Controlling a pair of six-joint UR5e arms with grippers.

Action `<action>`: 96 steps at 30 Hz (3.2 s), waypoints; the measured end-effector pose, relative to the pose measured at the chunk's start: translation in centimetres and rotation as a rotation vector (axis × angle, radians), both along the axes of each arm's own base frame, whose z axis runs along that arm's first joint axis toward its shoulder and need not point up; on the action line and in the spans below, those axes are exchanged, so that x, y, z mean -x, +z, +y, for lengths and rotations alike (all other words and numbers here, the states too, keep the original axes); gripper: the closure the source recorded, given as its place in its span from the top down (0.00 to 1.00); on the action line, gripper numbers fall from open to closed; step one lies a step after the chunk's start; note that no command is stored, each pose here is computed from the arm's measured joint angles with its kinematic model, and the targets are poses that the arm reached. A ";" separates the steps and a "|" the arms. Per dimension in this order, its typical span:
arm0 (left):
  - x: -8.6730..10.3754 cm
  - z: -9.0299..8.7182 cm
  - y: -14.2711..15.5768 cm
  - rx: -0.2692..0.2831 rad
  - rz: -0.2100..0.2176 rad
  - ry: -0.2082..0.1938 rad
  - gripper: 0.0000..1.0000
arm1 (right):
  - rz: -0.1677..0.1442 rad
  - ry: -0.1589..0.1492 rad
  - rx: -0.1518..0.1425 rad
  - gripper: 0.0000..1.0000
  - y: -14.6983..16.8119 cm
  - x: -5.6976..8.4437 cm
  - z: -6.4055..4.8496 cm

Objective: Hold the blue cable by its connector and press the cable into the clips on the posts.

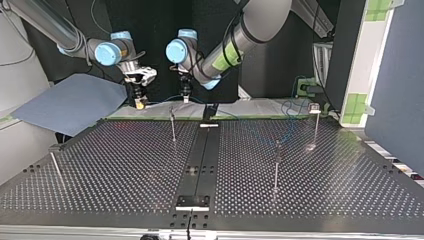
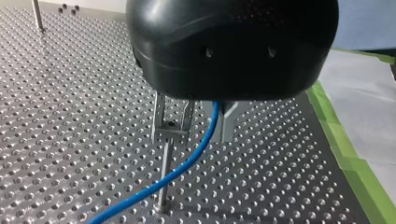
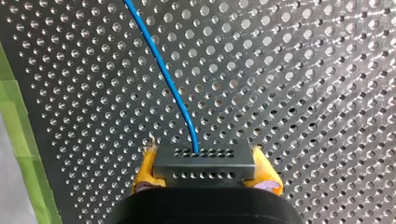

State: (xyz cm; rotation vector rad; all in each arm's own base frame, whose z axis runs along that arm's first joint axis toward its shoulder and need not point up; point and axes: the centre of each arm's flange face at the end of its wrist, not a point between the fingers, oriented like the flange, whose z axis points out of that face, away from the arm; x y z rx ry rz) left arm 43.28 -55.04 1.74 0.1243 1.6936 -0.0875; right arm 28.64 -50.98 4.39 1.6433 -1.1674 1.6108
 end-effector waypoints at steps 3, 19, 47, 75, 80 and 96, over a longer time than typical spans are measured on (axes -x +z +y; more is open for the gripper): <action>-0.3 0.1 0.1 0.010 -0.008 0.003 0.01 | -0.013 0.004 0.000 0.00 -0.2 0.1 -0.2; -0.9 -0.1 0.3 0.048 -0.028 -0.013 0.01 | -0.057 0.020 -0.049 0.00 -2.3 1.0 -2.1; -2.0 -0.8 -0.9 0.076 -0.017 -0.087 0.01 | -0.077 0.009 -0.026 0.00 -1.9 2.0 -5.4; -0.9 -1.8 -0.3 0.009 0.010 -0.116 0.01 | 0.022 0.038 -0.052 0.00 -2.0 1.1 -7.0; -1.0 -2.3 0.5 0.006 0.007 -0.119 0.01 | 0.041 0.034 -0.062 0.00 -1.8 1.4 -7.1; -3.0 -2.5 3.9 0.070 -0.009 -0.095 0.01 | -0.010 0.063 -0.012 0.00 2.8 0.5 -8.2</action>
